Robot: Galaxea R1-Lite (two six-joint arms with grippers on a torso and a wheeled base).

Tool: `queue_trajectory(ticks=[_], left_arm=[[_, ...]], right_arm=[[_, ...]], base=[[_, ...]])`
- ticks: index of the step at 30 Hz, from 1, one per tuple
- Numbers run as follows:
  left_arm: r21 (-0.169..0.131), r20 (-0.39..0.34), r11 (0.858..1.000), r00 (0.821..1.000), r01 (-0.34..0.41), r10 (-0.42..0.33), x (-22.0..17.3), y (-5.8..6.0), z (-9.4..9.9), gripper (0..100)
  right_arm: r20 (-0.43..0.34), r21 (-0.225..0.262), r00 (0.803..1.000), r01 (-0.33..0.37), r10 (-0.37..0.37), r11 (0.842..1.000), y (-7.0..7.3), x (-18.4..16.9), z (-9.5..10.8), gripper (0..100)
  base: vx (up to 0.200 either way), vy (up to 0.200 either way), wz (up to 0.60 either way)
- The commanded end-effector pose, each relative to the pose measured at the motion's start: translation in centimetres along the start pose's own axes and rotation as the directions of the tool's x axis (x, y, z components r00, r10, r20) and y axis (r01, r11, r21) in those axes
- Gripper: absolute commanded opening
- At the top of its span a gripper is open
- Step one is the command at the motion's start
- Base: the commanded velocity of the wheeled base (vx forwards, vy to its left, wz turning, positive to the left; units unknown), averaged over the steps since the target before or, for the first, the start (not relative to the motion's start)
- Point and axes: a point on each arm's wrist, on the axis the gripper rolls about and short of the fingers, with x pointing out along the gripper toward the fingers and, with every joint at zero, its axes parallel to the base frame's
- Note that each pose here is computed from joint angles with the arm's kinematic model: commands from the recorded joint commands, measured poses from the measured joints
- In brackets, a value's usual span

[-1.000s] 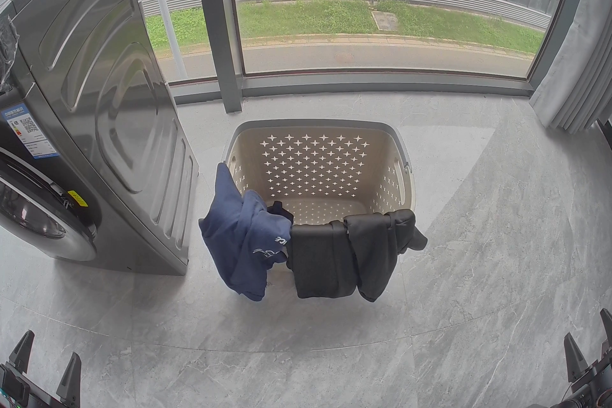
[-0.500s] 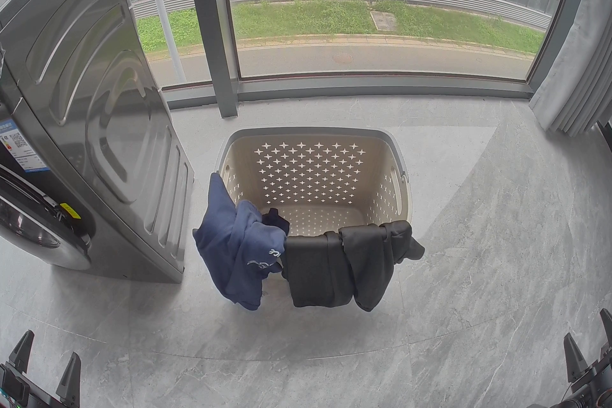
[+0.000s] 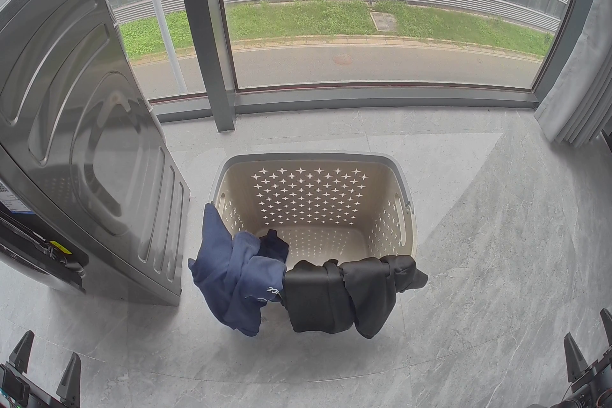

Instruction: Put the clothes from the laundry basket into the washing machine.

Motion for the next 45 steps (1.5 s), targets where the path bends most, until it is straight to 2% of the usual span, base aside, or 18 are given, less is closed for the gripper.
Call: queue_trajectory(ticks=[1, 14, 23, 32, 38, 45], left_arm=[[0.0, -0.007, 1.0, 1.0, -0.001, 0.001, 0.05, 0.02, -0.42, 100], [0.0, -0.007, 1.0, 1.0, -0.001, 0.001, 0.05, 0.02, -0.42, 100], [0.0, -0.007, 1.0, 1.0, -0.001, 0.001, 0.05, 0.02, -0.42, 100], [0.0, -0.007, 1.0, 1.0, -0.001, 0.001, 0.05, 0.02, -0.42, 100], [-0.002, -0.007, 1.0, 1.0, -0.001, 0.001, 0.05, 0.02, -0.42, 100], [-0.002, -0.007, 1.0, 1.0, -0.001, 0.001, 0.05, 0.02, -0.42, 100]], right_arm=[[-0.004, 0.0, 1.0, -0.001, 0.001, 1.0, 0.0, 0.02, -0.52, 100], [-0.004, 0.0, 1.0, -0.001, 0.001, 1.0, 0.0, 0.02, -0.52, 100], [-0.005, 0.0, 1.0, -0.001, 0.001, 1.0, 0.0, 0.04, -0.51, 100], [-0.004, 0.0, 1.0, -0.001, 0.001, 1.0, 0.0, 0.02, -0.52, 100], [-0.004, 0.0, 1.0, -0.001, 0.001, 1.0, 0.0, 0.02, -0.52, 100], [-0.005, 0.0, 1.0, -0.001, 0.001, 1.0, 0.0, 0.04, -0.51, 100]], base=[[0.0, -0.2, 0.0], [0.0, -0.015, 0.0], [0.2, 0.0, 0.0], [0.0, 0.0, 0.0], [0.0, -0.2, 0.0], [0.0, 0.0, 0.0]])
